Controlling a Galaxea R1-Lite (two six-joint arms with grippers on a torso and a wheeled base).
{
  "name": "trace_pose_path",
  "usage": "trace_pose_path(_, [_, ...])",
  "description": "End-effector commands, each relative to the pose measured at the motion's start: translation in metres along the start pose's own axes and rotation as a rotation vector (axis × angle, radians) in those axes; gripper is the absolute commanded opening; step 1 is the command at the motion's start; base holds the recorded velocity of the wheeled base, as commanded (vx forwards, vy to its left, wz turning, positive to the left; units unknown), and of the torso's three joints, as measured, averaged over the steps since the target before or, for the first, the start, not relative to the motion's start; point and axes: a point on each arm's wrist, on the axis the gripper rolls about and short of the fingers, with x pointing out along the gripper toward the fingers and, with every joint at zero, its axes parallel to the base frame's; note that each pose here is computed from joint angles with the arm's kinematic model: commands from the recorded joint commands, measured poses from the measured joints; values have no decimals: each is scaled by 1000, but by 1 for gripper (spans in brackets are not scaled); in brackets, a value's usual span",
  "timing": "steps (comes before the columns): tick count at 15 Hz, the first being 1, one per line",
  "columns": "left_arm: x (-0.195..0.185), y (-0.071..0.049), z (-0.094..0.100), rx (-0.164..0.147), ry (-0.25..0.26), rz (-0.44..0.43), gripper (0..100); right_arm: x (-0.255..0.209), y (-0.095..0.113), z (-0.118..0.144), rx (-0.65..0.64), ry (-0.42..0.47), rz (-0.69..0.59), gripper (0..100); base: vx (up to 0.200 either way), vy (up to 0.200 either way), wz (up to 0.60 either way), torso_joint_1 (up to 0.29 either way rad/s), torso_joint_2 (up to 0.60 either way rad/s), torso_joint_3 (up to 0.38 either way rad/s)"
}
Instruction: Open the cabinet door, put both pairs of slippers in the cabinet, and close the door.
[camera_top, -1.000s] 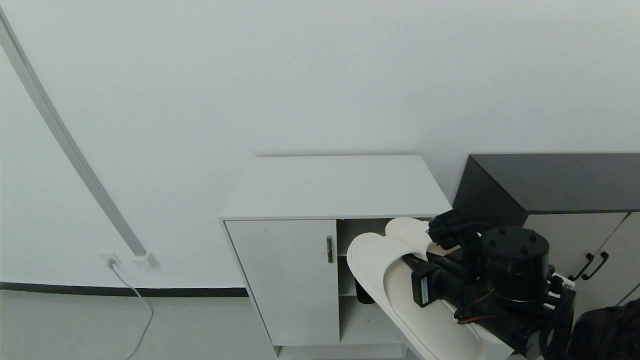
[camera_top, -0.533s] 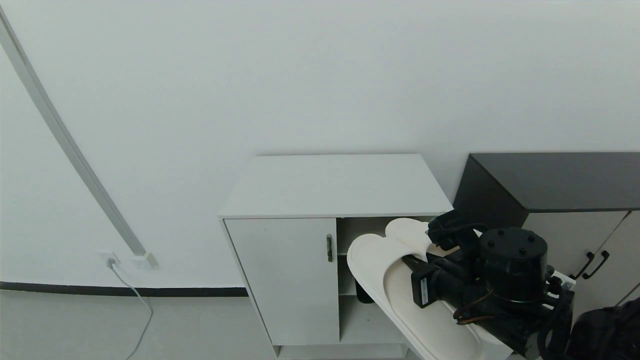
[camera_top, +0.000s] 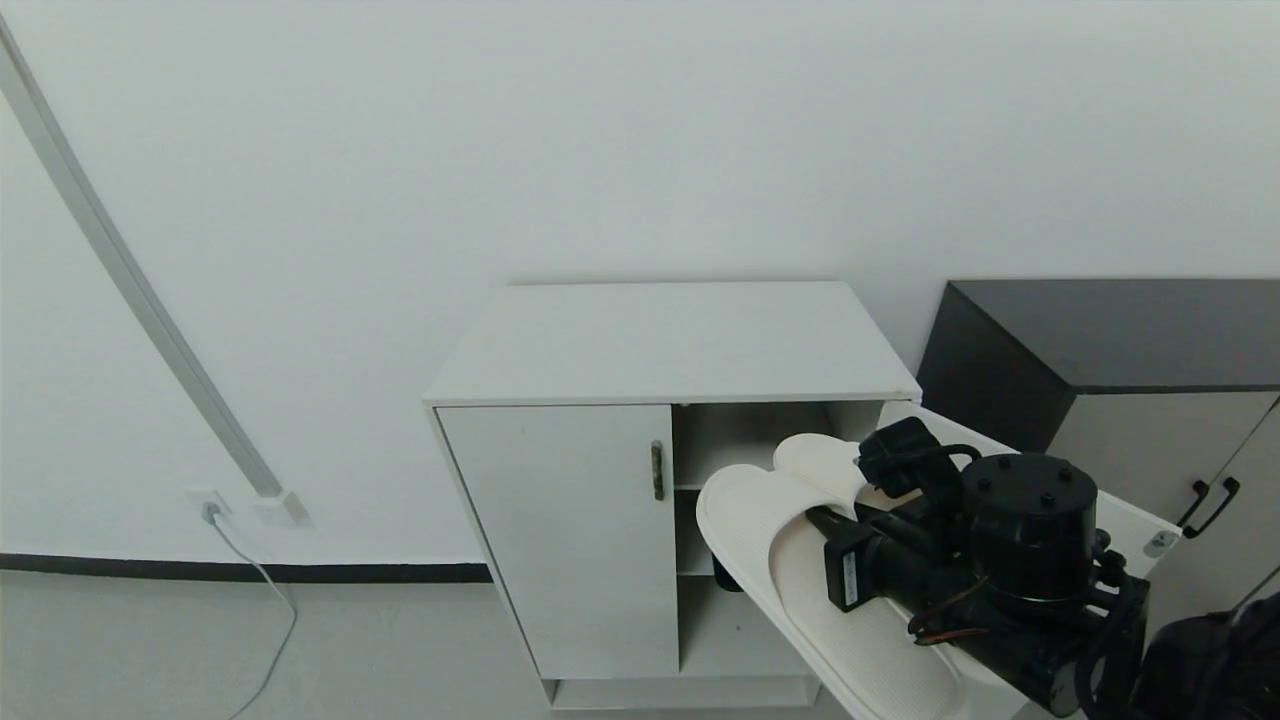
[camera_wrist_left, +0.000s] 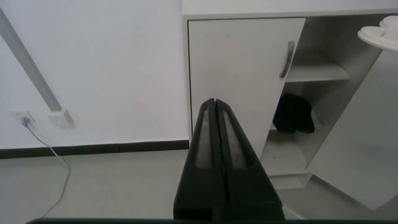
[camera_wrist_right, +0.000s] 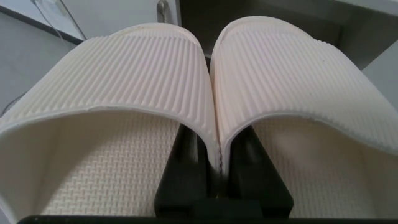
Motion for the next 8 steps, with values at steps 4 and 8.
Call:
trace_pose_path(4, [0,0,0,0,2,-1,0,4,-3,-5,0,18,-12,0,0,0,0,-233,550,311])
trace_pose_path(8, [0,0,0,0,2,1,0,5,-2,-7,-3,24,-12,0,0,0,0,-220,543,321])
